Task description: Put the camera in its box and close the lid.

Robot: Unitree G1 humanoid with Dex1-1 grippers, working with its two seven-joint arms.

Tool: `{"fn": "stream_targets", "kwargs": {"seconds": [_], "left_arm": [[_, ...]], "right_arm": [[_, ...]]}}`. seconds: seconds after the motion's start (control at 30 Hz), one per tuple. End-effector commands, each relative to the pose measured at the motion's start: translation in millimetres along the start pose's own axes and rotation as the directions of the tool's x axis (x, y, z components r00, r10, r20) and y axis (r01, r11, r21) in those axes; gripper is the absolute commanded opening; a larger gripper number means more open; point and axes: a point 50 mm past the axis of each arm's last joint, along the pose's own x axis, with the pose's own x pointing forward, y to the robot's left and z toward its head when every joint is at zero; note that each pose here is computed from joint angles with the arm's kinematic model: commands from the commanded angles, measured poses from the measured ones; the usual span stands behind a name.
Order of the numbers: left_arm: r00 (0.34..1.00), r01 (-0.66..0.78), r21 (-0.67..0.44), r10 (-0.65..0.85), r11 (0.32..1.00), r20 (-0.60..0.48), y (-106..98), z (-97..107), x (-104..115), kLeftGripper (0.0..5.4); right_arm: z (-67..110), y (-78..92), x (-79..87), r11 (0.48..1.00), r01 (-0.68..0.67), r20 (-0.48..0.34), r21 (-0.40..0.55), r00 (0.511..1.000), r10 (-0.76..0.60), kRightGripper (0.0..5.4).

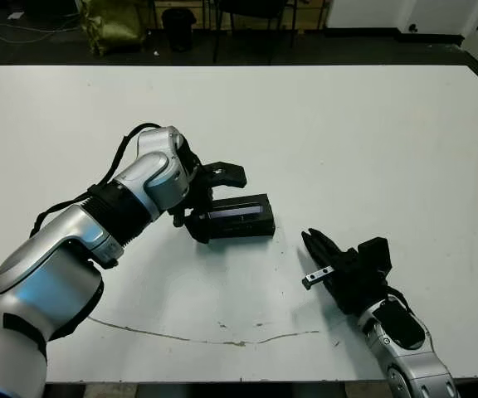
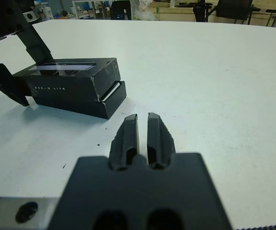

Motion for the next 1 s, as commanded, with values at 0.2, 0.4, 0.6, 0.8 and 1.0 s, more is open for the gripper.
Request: {"fn": "stream_targets", "kwargs": {"seconds": [0.2, 0.4, 0.6, 0.8, 1.0], "left_arm": [[0.999, 0.041, -0.010, -0.042, 0.999, -0.013, -7, -6, 19, 2.37], [1.000, 0.010, 0.013, -0.010, 1.000, -0.010, -7, -1, 20, 2.37], [1.000, 0.001, 0.031, -0.001, 1.000, 0.002, -7, 9, 22, 2.37], [1.000, -0.005, 0.105, 0.003, 0.995, 0.024, -10, 21, 24, 2.37], [1.000, 0.010, 0.061, -0.011, 0.998, 0.019, -12, 28, 30, 2.36]], "right_arm": [[-6.5, -1.4, -2.8, 1.000, 0.004, -0.031, 0.001, 1.000, -0.004, 0.00], [-6.6, -0.4, -3.1, 1.000, 0.009, -0.039, 0.005, 0.999, -0.009, 0.00], [-7.5, -0.2, -3.3, 1.000, 0.000, -0.034, 0.011, 0.999, 0.000, 0.00], [-8.0, 0.3, -3.6, 1.000, -0.004, -0.034, 0.017, 0.999, 0.004, 0.00], [-7.8, 1.3, -4.2, 1.000, -0.005, -0.037, 0.022, 0.999, 0.006, 0.00]]}}
